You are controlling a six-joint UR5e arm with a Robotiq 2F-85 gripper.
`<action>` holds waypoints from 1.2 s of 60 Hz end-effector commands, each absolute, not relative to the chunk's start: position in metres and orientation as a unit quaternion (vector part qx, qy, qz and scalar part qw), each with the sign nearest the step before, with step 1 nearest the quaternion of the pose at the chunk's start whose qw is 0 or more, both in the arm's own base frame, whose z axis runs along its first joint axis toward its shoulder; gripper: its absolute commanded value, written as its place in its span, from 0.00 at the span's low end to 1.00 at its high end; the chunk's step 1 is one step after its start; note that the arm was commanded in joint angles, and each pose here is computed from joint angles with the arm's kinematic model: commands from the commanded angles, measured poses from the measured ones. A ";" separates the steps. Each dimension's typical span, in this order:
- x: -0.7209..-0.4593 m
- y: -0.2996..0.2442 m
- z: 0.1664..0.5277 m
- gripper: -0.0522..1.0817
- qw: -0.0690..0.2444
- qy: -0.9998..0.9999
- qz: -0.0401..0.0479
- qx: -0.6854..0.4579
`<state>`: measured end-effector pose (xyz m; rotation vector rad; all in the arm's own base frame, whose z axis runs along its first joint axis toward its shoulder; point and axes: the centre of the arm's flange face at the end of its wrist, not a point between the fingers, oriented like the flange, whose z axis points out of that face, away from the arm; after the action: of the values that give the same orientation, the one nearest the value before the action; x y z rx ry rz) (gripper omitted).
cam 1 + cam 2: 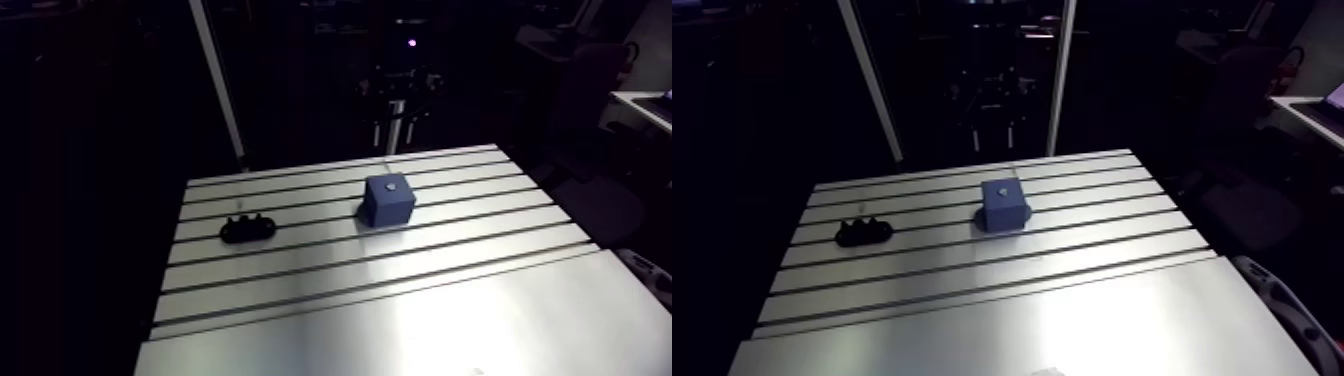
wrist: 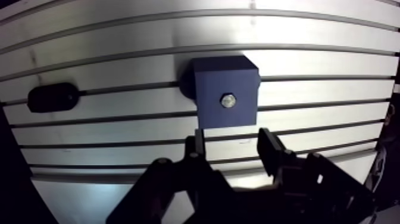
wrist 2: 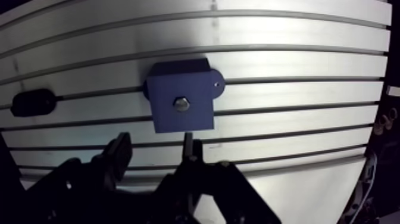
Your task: Pick up the M10 bolt and insert it into the hex recess until seated.
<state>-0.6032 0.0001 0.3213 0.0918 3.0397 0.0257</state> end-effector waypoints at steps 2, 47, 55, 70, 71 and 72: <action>-0.604 -0.001 0.313 1.00 0.043 0.999 0.001 0.021; -0.598 0.009 0.286 1.00 0.059 0.998 -0.005 -0.031; -0.599 0.015 0.277 1.00 0.065 0.997 -0.009 -0.031; -0.595 0.021 0.263 1.00 0.066 0.997 -0.010 -0.038; -0.595 0.021 0.263 1.00 0.066 0.997 -0.010 -0.038; -0.596 0.021 0.262 1.00 0.059 0.997 -0.008 -0.038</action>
<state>-0.5975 0.0170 0.2727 -0.1034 3.0027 -0.0300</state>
